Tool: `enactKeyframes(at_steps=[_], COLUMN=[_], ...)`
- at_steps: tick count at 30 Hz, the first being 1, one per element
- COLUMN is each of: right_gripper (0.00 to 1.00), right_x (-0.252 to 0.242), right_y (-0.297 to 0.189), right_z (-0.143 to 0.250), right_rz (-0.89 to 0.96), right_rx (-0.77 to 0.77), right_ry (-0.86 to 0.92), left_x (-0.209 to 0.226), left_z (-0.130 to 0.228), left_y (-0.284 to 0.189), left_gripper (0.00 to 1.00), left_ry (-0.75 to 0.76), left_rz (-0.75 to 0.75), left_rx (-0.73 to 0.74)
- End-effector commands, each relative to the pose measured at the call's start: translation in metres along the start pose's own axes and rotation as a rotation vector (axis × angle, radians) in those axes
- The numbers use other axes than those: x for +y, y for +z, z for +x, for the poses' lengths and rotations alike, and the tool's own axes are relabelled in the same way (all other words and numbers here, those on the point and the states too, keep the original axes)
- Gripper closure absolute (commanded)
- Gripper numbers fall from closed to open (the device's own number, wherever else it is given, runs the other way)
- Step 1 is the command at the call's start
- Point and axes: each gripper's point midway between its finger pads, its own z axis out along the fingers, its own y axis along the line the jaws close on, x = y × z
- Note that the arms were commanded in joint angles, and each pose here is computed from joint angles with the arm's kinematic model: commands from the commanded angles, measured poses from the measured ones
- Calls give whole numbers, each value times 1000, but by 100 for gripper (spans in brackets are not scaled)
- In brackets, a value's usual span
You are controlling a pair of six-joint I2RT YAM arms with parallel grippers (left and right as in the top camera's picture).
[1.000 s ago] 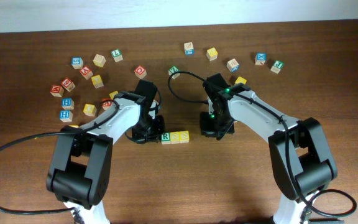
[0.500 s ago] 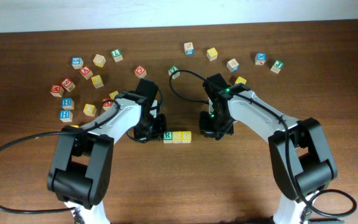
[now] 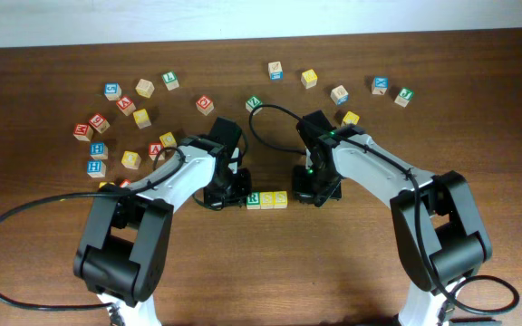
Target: Spell out RSS
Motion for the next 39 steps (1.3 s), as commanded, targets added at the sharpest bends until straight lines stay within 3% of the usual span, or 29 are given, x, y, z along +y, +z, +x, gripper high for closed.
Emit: enactKeyframes(at_steps=[1, 9, 13, 16, 19, 21, 22, 23, 25, 26, 28, 32, 39], right_gripper=[96, 96, 96, 96, 96, 95, 92, 85, 57, 36, 5, 2, 2], right_x=[3, 4, -1, 0, 8, 7, 2, -5, -30, -39, -54, -78, -77], right_y=[4, -17, -38, -43, -91, -133, -155, -177, -213, -225, -239, -237, -219], right_z=[3, -14, -18, -19, -24, -18, -10, 2, 40, 60, 94, 150, 178], right_rz=[-5, -6, 69, 66, 66, 82, 95, 117, 190, 204, 206, 133, 38], right_rx=[8, -65, -87, -91, -198, -292, -344, -388, -425, -428, -424, -472, -428], right_ry=[-3, -2, -1, -13, -38, -47, -49, -47, -38, -35, -35, 11, -10], left_x=[8, 35, 56, 51, 57, 57, 56, 56, 59, 61, 68, 109, 130], left_z=[8, 2, -1, -5, -3, 2, 6, 7, 11, 15, 13, 5, 13], left_y=[11, -7, -32, -61, -108, -132, -142, -150, -154, -153, -155, -167, -171], left_gripper=[100, 87, 94, 92, 73, 36, 1, 1, 1, 1, 1, 1, 1], left_ry=[-20, -68, -111, -77, -62, -56, -53, -50, -52, -55, -59, -318, -388], left_rz=[-25, -59, -114, -117, -180, -186, -184, -183, -198, -210, -252, -263, -283], left_rx=[41, 65, 30, -55, -180, -237, -260, -282, -286, -269, -283, -323, -291])
